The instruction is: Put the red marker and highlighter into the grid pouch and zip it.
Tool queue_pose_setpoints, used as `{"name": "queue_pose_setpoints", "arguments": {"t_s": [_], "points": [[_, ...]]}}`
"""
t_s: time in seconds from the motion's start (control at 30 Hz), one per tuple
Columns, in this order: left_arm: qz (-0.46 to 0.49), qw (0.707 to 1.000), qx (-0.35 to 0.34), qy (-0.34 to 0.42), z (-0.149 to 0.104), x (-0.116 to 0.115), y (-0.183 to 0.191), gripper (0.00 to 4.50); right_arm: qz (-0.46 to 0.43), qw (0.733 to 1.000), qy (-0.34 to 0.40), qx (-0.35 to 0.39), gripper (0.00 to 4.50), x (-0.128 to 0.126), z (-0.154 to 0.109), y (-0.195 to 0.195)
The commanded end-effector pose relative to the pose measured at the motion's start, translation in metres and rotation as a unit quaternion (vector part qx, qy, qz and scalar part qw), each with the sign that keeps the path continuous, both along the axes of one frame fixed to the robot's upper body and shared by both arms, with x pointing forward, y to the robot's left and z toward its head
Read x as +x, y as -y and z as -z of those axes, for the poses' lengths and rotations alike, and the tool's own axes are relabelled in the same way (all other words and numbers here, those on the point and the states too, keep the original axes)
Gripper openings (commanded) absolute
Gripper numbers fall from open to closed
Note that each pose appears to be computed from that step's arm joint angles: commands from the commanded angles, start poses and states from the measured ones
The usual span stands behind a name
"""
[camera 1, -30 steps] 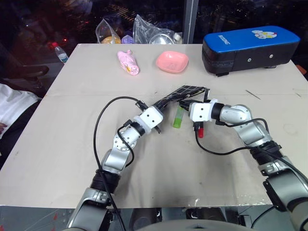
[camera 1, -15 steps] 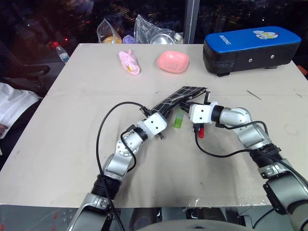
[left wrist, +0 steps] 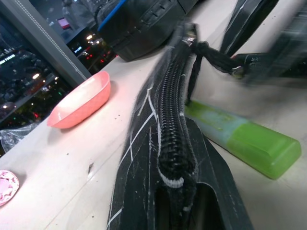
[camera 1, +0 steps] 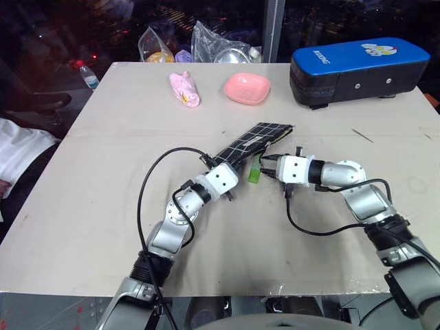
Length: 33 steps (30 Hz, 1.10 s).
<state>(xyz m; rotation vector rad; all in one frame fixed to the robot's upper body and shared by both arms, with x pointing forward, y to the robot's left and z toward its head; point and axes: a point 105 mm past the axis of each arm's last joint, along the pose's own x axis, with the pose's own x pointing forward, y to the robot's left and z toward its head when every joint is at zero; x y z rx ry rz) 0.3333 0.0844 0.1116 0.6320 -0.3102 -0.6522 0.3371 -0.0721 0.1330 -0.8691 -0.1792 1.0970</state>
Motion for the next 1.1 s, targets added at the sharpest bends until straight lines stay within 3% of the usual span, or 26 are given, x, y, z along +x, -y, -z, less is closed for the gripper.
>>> {"name": "queue_pose_setpoints", "arguments": {"t_s": [0.03, 0.27, 0.3, 0.33, 0.5, 0.53, 0.83, 1.1], "points": [[0.003, 1.0, -0.011, 0.022, -0.014, -0.002, 0.0, 0.0, 0.014, 0.999, -0.006, 0.045, 2.79, -0.002, -0.023, 0.009], [0.006, 1.0, -0.011, 0.023, -0.016, -0.001, -0.002, 0.0, 0.127, 0.981, -0.046, 0.138, 2.79, 0.026, -0.043, 0.04], [0.007, 1.0, -0.011, 0.023, -0.016, -0.002, -0.002, 0.0, 0.139, 0.978, -0.05, 0.145, 2.41, 0.03, -0.044, 0.042], [0.007, 1.0, -0.011, 0.023, -0.016, -0.002, -0.002, 0.0, 0.146, 0.976, -0.053, 0.15, 2.41, 0.033, -0.044, 0.043], [0.006, 1.0, -0.011, 0.024, -0.017, -0.002, -0.003, 0.0, 0.18, 0.964, -0.062, 0.184, 0.21, 0.049, -0.046, 0.037], [0.006, 1.0, -0.011, 0.025, -0.017, -0.001, -0.004, 0.0, 0.186, 0.963, -0.062, 0.184, 0.1, 0.052, -0.045, 0.037], [0.007, 1.0, -0.011, 0.029, -0.019, 0.0, -0.003, 0.0, 0.195, 0.966, -0.073, 0.156, 0.1, 0.06, -0.027, 0.029], [0.015, 0.999, -0.006, 0.031, -0.02, -0.001, -0.001, 0.0, 0.161, 0.976, -0.037, 0.145, 0.1, 0.063, -0.035, 0.005]]}}
